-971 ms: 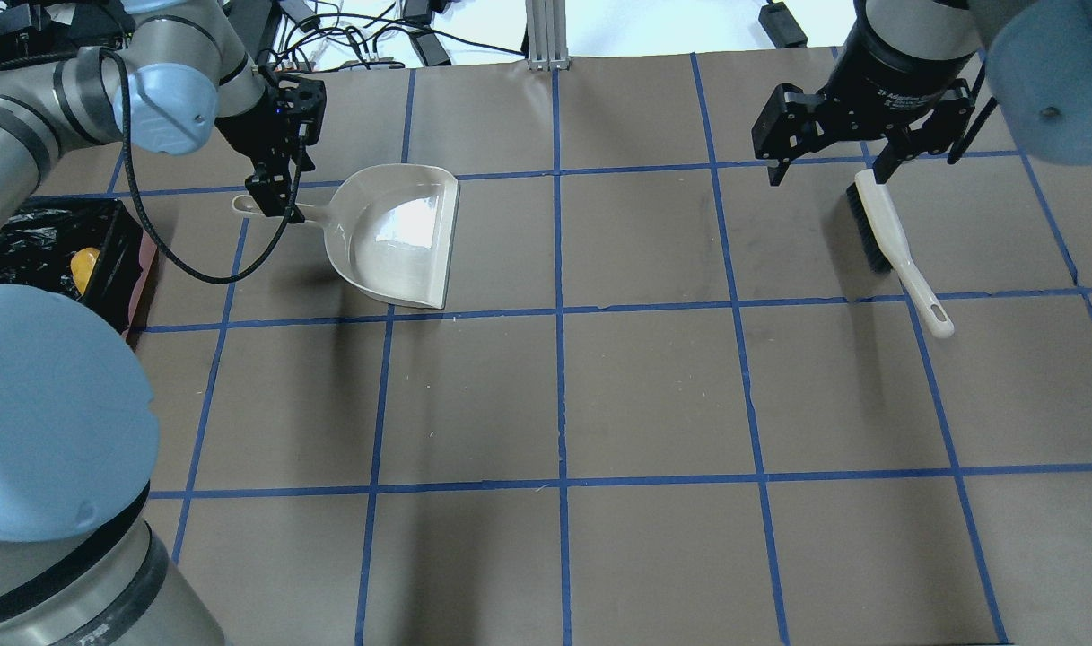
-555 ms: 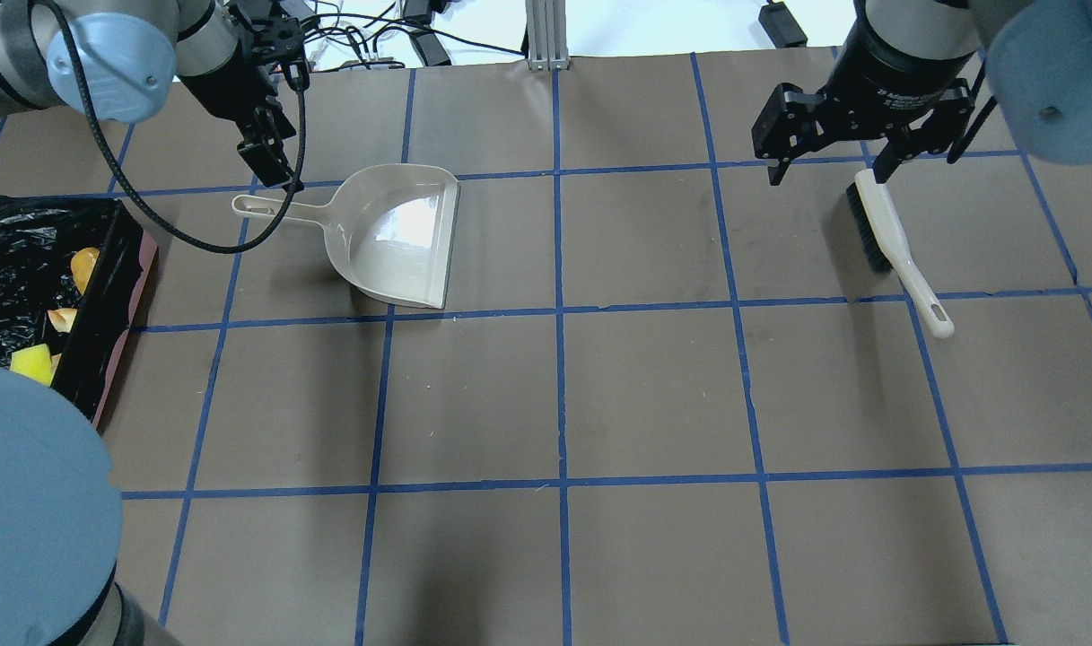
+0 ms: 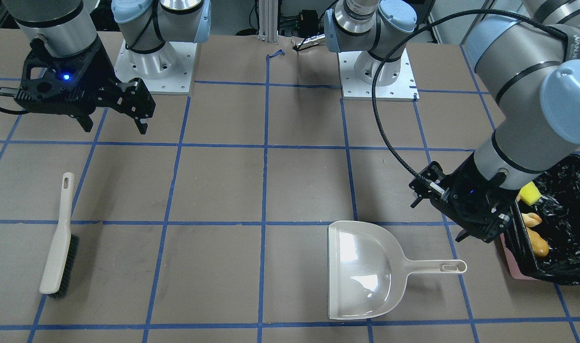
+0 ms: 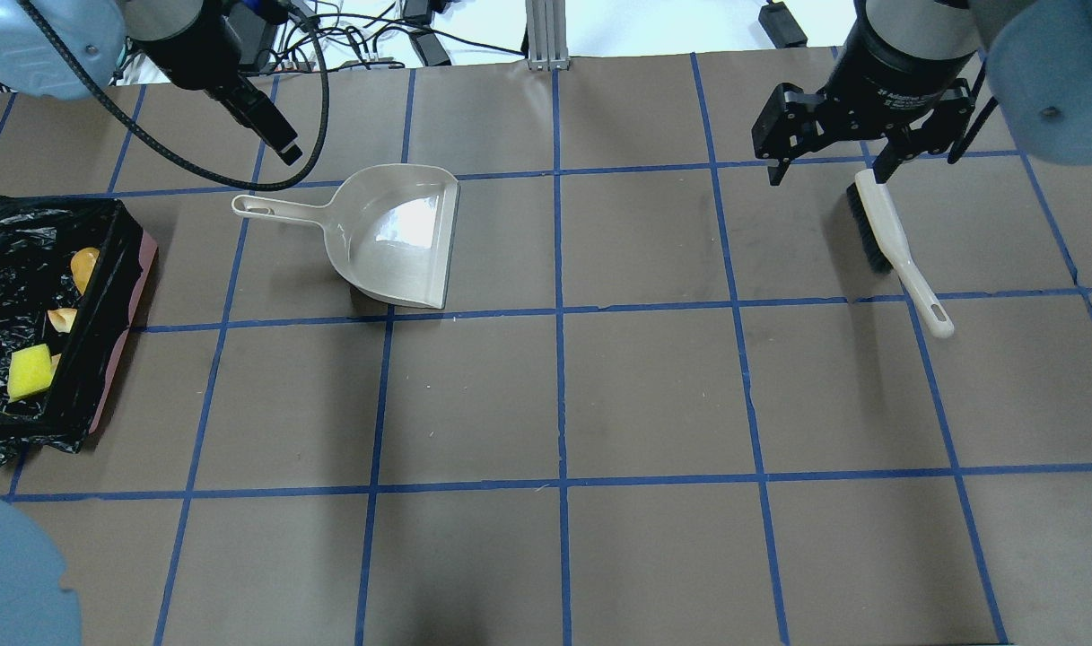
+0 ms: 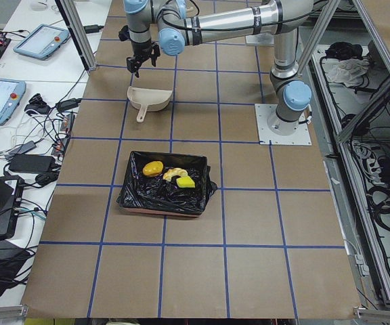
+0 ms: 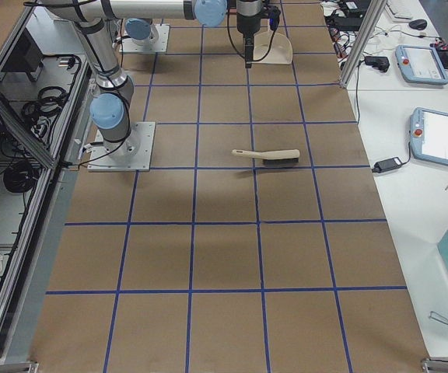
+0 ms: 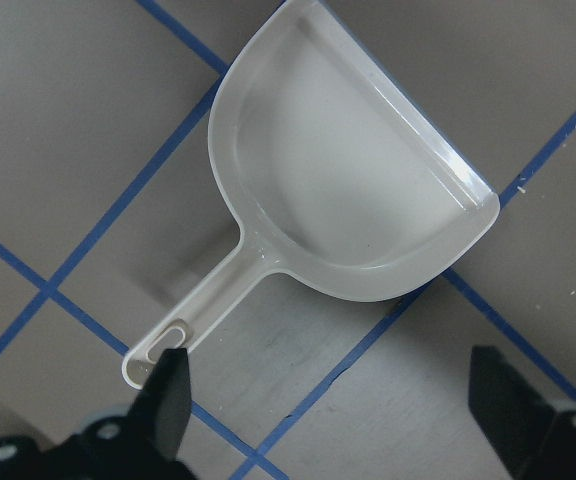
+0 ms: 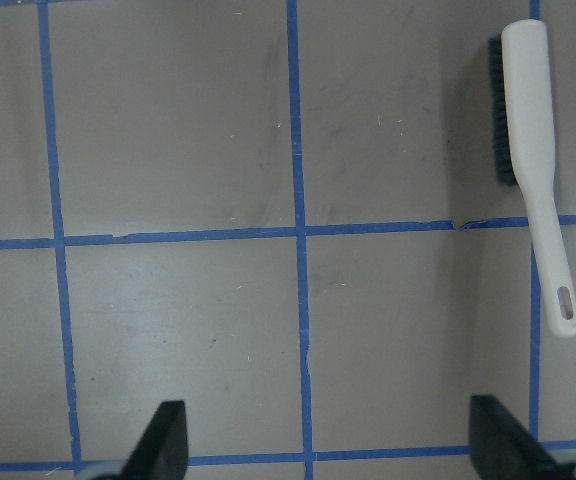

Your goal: Sweep and dump trash into bin

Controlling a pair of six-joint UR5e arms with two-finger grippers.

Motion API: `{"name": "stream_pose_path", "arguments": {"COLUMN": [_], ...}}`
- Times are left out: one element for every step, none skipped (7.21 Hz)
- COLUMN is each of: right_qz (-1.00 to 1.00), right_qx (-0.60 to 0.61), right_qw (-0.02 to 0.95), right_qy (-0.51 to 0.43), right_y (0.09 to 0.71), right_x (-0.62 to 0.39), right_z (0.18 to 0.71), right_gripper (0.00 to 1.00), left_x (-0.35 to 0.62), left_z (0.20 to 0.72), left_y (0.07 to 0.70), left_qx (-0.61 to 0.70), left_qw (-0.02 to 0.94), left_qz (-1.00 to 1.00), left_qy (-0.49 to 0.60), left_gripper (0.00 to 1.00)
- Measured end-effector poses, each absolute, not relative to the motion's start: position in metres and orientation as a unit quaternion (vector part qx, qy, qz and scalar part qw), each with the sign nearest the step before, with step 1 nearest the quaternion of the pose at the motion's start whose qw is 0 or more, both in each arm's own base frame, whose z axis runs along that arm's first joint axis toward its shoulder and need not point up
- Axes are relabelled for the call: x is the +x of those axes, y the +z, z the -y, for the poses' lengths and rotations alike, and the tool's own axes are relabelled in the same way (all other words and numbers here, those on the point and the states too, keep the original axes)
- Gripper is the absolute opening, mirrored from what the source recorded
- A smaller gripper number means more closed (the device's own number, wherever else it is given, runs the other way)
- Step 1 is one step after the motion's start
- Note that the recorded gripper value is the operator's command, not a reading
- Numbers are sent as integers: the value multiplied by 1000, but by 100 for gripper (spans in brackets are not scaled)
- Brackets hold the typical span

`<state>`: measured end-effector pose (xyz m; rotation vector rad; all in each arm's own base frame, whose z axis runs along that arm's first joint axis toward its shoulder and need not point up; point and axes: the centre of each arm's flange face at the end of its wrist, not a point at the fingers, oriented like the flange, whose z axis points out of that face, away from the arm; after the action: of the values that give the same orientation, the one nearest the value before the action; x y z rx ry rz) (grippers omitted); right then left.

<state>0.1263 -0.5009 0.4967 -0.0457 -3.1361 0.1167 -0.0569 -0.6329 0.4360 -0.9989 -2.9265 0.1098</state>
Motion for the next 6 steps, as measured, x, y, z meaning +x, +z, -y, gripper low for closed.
{"name": "stream_pose_path", "arguments": {"right_qz": [999,999,999,999,999,999], "right_qx": [-15,-15,-15,-14,-14,-14], "right_qw": [2,1,1,1,1,1], "right_qy": [37,36,36,36,36,36], "right_y": [497,497,497,497,497,497], "right_x": [126,126,126,127,127,127], "right_z": [501,501,501,500,500,500], "right_gripper": [100,100,100,100,100,100], "left_x": [-58,-59,-60,-64,-74,-87], "left_z": [620,610,603,595,587,578], "left_y": [451,465,476,487,493,497], "left_qx": [-259,-191,-126,-67,-25,-5], "left_qw": [23,22,22,24,26,20], "left_qz": [965,981,991,997,998,999], "left_qy": [31,33,37,41,43,45], "left_gripper": [100,100,100,100,100,100]}}
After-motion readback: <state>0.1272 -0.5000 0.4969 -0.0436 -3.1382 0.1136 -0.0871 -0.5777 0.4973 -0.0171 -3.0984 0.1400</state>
